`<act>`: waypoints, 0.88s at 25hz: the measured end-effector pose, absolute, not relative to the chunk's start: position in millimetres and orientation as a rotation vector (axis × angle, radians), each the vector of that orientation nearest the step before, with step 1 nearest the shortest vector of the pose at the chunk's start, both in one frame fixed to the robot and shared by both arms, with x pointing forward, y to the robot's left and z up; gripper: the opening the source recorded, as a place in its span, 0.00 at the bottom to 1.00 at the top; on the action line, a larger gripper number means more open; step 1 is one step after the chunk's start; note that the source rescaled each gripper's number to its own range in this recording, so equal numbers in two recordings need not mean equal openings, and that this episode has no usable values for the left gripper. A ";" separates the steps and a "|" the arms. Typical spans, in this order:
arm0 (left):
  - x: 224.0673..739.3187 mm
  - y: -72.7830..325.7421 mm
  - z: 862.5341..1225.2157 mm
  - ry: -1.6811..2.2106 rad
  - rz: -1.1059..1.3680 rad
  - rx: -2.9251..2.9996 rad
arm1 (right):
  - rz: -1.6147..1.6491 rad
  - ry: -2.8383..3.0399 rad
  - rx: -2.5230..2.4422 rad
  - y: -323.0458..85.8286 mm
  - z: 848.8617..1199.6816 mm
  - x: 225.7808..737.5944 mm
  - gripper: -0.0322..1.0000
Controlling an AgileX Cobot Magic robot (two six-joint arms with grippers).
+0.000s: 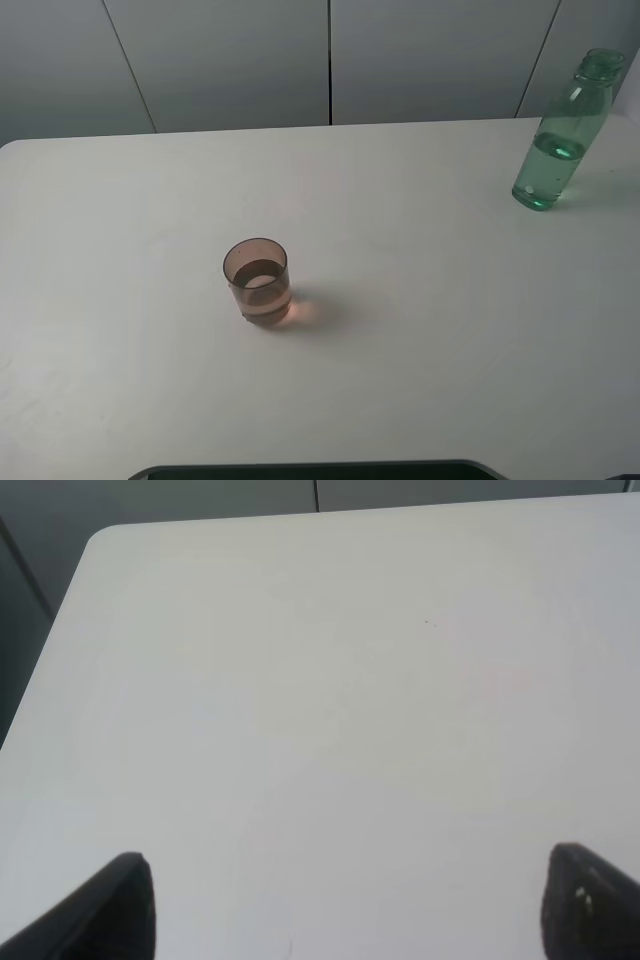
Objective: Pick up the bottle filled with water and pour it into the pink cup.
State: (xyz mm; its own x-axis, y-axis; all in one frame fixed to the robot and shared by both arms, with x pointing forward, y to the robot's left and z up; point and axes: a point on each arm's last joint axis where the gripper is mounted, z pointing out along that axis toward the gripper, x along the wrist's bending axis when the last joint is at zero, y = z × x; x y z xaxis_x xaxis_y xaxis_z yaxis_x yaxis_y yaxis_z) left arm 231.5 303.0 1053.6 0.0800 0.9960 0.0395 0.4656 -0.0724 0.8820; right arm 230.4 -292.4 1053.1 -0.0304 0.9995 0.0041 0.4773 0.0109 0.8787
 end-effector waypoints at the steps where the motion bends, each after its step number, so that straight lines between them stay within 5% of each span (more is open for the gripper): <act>1: 231.5 303.0 1053.6 1.474 0.929 1.636 | 0.951 1.592 1.549 -292.4 1053.1 230.4 1.00; 22: 231.5 303.0 1053.6 1.476 0.928 1.634 | 0.970 1.577 1.573 -295.7 1053.1 230.3 1.00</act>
State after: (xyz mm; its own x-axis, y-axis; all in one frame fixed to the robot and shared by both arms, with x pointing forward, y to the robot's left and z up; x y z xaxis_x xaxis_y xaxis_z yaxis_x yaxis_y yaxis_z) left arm 231.5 303.0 1053.6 0.0791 0.9962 0.0377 0.4657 -0.0704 0.8821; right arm 230.3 -295.7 1053.1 -0.0205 0.9993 0.0297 0.4774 -0.0164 0.8785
